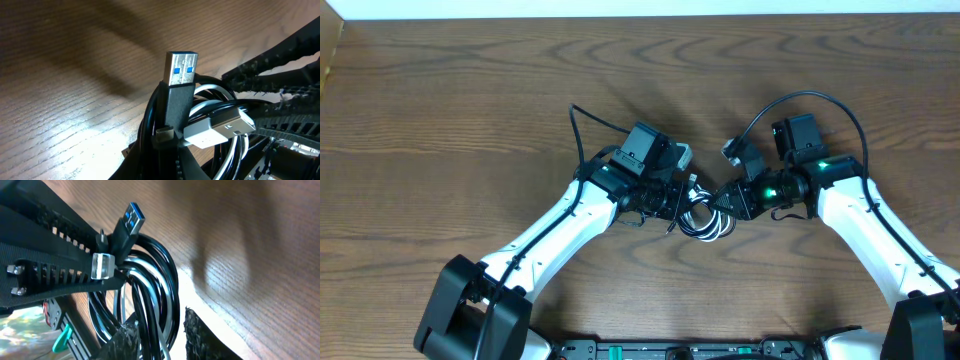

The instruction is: Untangle cables

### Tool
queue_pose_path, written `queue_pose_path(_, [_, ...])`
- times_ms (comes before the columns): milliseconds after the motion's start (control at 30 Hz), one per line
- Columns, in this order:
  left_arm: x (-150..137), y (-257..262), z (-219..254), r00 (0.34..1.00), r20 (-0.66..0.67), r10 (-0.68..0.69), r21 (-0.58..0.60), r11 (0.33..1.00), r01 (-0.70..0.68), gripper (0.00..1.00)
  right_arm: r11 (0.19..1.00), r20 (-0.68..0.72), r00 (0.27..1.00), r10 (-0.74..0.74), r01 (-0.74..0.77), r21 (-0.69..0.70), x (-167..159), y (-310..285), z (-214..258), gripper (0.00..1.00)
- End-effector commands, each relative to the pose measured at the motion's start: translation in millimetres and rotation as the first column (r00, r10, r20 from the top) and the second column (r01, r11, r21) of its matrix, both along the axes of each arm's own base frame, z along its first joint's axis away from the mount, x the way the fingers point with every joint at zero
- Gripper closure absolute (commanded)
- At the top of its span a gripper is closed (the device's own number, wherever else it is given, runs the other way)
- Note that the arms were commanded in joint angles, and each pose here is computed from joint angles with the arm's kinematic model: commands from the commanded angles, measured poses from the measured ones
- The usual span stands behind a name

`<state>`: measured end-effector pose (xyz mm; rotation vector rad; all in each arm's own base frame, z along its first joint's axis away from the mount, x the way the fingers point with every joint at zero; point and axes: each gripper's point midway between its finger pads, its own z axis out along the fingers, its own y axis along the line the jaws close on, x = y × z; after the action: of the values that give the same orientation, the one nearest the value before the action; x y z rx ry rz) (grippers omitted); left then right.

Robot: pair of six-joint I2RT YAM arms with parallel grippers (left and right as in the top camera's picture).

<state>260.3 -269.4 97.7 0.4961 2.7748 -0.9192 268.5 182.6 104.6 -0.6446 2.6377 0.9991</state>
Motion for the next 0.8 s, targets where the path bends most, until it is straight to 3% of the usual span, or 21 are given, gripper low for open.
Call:
queue_pose_path(0, [2.6, -4.7, 9.8, 0.999, 0.033, -0.026, -0.031, 0.999, 0.027, 0.93, 1.0, -0.017, 1.0, 0.01, -0.01, -0.001, -3.2, 0.8, -3.2, 0.82])
queue_pose_path(167, [6.3, -5.0, 11.3, 0.999, 0.045, -0.021, -0.038, 0.999, 0.022, 0.93, 0.999, -0.031, 1.0, 0.001, -0.002, -0.032, -5.5, -3.8, -7.4, 0.98])
queue_pose_path(367, [18.3, 10.5, 10.1, 0.999, 0.035, 0.031, -0.032, 0.999, -0.03, 0.93, 0.966, 0.006, 0.995, -0.104, 0.103, -0.238, 7.9, -35.0, -27.3, 0.99])
queue_pose_path(467, [22.7, 30.5, 0.7, 0.996, 0.021, 0.084, 0.04, 0.996, -0.085, 0.93, 0.798, 0.063, 0.915, -0.398, 0.379, -0.468, 23.8, -85.5, -42.2, 0.99])
queue_pose_path(500, [22.8, 37.4, -2.8, 0.995, 0.015, 0.1, 0.069, 0.992, -0.101, 0.93, 0.674, 0.116, 0.838, -0.533, 0.503, -0.541, 26.9, -109.5, -44.2, 0.99])
queue_pose_path(633, [18.8, 52.1, -9.4, 0.991, -0.021, 0.13, 0.12, 0.985, -0.127, 0.93, 0.379, 0.239, 0.629, -0.74, 0.683, -0.625, 20.3, -153.0, -42.8, 0.99])
queue_pose_path(700, [18.8, 52.8, -9.5, 0.991, -0.023, 0.132, 0.12, 0.984, -0.129, 0.93, 0.36, 0.234, 0.599, -0.766, 0.7, -0.616, 20.3, -152.5, -43.4, 0.99])
queue_pose_path(733, [19.5, 52.2, -9.1, 0.991, -0.02, 0.132, 0.117, 0.985, -0.129, 0.94, 0.391, 0.204, 0.604, -0.771, 0.701, -0.597, 22.6, -144.9, -44.5, 0.89])
queue_pose_path(767, [19.5, 51.7, -9.0, 0.991, -0.019, 0.131, 0.116, 0.985, -0.128, 0.93, 0.458, 0.146, 0.629, -0.764, 0.687, -0.563, 25.1, -130.4, -45.7, 0.62])
